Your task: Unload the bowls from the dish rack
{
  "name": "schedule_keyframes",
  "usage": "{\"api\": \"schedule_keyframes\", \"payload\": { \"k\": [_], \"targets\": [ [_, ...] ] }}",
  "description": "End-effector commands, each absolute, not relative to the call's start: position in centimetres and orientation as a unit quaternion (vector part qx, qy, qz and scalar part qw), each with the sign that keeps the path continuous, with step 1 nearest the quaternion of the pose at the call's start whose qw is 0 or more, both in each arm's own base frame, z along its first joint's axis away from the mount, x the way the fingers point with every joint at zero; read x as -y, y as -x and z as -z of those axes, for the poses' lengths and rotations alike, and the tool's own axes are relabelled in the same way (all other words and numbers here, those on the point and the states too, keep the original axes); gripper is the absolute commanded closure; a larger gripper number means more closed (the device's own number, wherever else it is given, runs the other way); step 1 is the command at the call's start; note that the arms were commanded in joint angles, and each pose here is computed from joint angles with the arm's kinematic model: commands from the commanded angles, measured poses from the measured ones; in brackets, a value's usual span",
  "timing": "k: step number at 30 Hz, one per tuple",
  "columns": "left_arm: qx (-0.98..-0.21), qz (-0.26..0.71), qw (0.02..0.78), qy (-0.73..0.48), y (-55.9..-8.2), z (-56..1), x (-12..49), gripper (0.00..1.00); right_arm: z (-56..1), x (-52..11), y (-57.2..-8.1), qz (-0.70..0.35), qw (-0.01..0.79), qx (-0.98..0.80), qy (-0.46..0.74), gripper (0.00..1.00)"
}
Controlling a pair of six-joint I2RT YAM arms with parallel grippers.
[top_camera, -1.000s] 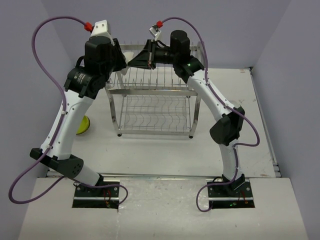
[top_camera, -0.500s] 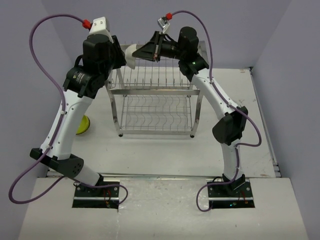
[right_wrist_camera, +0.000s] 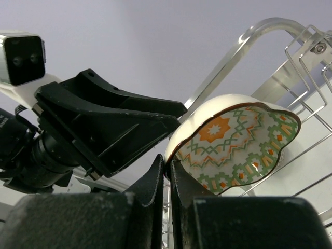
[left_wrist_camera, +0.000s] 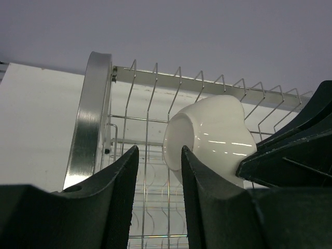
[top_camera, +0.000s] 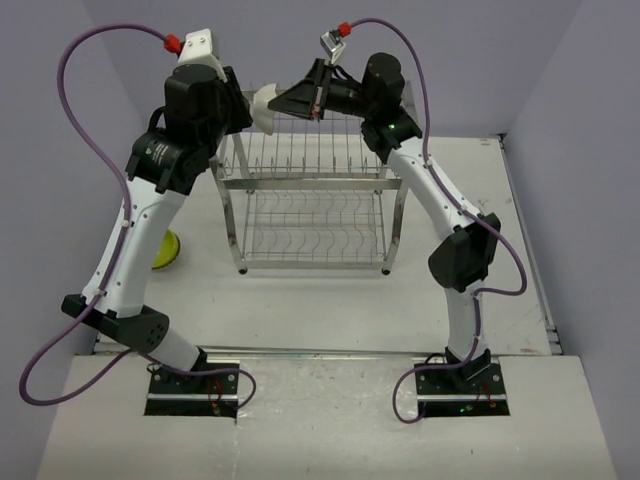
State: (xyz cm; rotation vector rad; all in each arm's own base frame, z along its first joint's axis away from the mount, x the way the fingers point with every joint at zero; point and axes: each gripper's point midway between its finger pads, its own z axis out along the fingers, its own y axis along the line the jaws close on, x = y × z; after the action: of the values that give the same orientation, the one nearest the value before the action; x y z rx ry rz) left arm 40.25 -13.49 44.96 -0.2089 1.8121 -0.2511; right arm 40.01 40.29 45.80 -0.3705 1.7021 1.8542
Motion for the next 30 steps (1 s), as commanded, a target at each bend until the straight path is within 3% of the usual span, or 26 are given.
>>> {"api": "schedule_keyframes", "payload": {
  "k": [1,11,20,30],
  "targets": [
    [-0.779,0.101,0.614,0.083,-40.6,-45.4,13.5,0.6,-52.9,-37.0,-36.6,-0.713,0.355,-0.575,0.186,1.0],
    [-0.792,0.094,0.598,0.073,-41.4,-43.5,14.0,0.61,-56.1,-33.9,-33.8,-0.706,0.379,-0.562,0.204,1.0],
    [-0.786,0.116,0.604,0.062,-41.5,-44.5,14.9,0.6,-54.3,-31.4,-32.7,-0.656,0.391,-0.611,0.21,1.0],
    [-0.758,0.167,0.629,0.031,-41.1,-47.9,16.6,0.61,-53.7,-20.5,-30.9,-0.549,0.5,-0.647,0.173,1.0]
  ]
}}
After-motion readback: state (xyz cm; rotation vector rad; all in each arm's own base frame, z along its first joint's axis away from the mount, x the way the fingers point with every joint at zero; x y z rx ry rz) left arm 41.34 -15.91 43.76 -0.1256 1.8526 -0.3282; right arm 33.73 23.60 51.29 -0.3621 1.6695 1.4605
